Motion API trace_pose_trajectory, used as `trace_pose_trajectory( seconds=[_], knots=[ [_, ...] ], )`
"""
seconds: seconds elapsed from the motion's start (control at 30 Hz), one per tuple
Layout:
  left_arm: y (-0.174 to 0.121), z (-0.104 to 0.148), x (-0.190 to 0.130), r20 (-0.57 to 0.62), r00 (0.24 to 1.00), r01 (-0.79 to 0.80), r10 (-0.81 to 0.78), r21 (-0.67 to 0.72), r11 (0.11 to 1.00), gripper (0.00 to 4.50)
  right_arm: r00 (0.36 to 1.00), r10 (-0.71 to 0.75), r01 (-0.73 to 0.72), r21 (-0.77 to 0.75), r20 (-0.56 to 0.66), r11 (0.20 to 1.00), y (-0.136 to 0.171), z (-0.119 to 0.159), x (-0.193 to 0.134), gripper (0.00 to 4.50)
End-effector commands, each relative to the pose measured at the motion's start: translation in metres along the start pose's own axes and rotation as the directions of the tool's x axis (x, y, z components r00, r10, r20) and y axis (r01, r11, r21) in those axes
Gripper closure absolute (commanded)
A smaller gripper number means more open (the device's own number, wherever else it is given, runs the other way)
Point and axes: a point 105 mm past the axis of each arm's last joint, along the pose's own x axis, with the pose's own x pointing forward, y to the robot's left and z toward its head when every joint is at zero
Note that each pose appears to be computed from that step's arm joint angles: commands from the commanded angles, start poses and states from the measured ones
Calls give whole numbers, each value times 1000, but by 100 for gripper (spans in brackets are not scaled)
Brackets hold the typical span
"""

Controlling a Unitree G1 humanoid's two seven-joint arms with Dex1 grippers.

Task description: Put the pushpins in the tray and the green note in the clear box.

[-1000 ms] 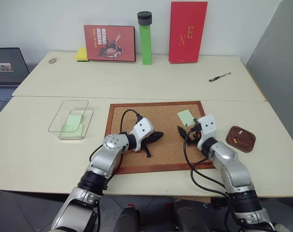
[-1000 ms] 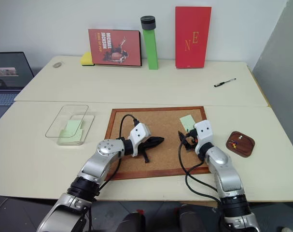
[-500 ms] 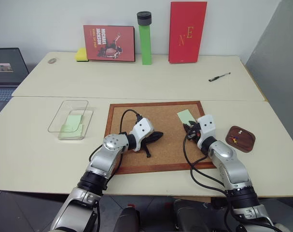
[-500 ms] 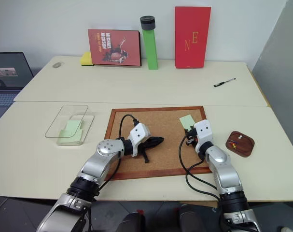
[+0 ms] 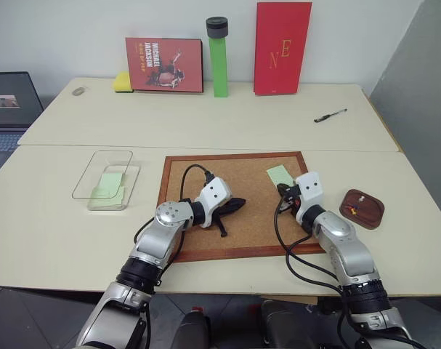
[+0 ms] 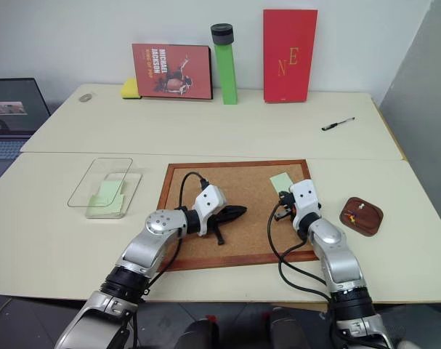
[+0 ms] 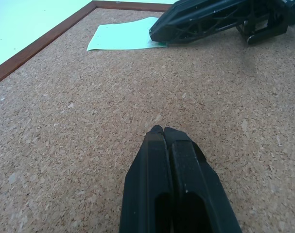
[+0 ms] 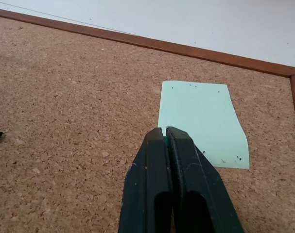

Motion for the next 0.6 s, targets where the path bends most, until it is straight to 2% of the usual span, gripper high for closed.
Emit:
trace_pose_trajectory(
  seconds=[0.03, 0.2, 0.47, 0.6],
  knots=[
    [0, -15, -2, -60, 998, -19, 18, -21, 1000, 450, 977, 33, -16, -80, 212, 997, 5, 67, 0, 447],
    [0, -11, 0, -45, 999, -30, 28, -56, 998, 450, 969, 65, -37, -119, 240, 992, 12, 81, -2, 447],
    [1, 26, 6, 62, 997, -51, 56, -75, 996, 450, 960, 111, -67, -174, 257, 982, 22, 92, -6, 447],
    [2, 43, 5, 111, 993, -47, 50, -32, 998, 382, 958, 119, -72, -183, 260, 980, 23, 95, -7, 450]
  ],
)
